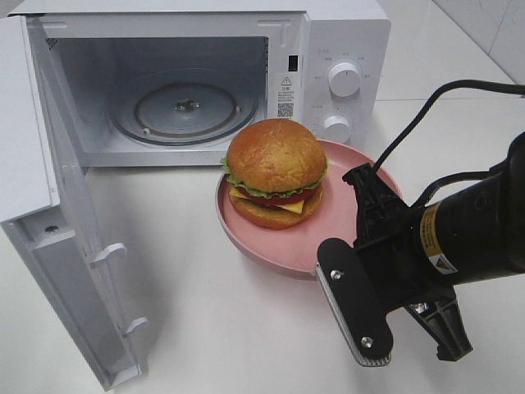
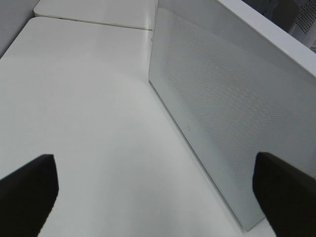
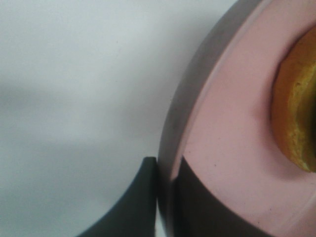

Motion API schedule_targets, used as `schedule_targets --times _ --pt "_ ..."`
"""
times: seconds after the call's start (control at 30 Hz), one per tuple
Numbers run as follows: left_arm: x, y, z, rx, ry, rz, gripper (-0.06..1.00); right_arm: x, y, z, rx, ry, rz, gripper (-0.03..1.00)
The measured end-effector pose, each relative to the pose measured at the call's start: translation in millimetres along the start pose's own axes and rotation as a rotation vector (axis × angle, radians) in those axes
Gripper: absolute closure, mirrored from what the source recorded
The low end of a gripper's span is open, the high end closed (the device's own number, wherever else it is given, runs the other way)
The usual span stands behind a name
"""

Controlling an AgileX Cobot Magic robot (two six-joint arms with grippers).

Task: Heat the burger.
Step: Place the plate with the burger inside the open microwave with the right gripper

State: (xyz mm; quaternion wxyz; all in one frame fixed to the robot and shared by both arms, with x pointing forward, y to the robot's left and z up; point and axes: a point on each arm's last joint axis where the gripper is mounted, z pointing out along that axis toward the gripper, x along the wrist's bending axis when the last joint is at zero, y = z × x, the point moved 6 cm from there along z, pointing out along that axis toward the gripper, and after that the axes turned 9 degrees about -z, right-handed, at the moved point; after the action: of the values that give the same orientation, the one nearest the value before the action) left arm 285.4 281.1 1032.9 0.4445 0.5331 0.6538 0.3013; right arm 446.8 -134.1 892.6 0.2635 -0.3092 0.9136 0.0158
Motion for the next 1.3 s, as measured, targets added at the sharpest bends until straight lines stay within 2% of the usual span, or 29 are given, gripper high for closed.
schedule_targets --times 0.33,0.57,1.0,1.3 --pt "0.0 0.0 0.0 0.0 0.0 0.0 -0.05 0.9 -14.7 3.2 -0.024 0.012 -0.017 0.94" --pt "0.0 0.0 0.0 0.0 0.0 0.0 -0.05 -1.9 -24.2 5.2 -0.053 -0.015 -0.014 0.94" --pt "0.0 0.0 0.0 0.0 0.0 0.0 -0.05 -2.7 -24.1 5.2 -0.126 -0.025 -0.013 0.94" --pt "0.0 0.0 0.0 0.0 0.0 0.0 -0.05 -1.3 -26.9 6.1 -0.106 -0.021 -0.111 0.94"
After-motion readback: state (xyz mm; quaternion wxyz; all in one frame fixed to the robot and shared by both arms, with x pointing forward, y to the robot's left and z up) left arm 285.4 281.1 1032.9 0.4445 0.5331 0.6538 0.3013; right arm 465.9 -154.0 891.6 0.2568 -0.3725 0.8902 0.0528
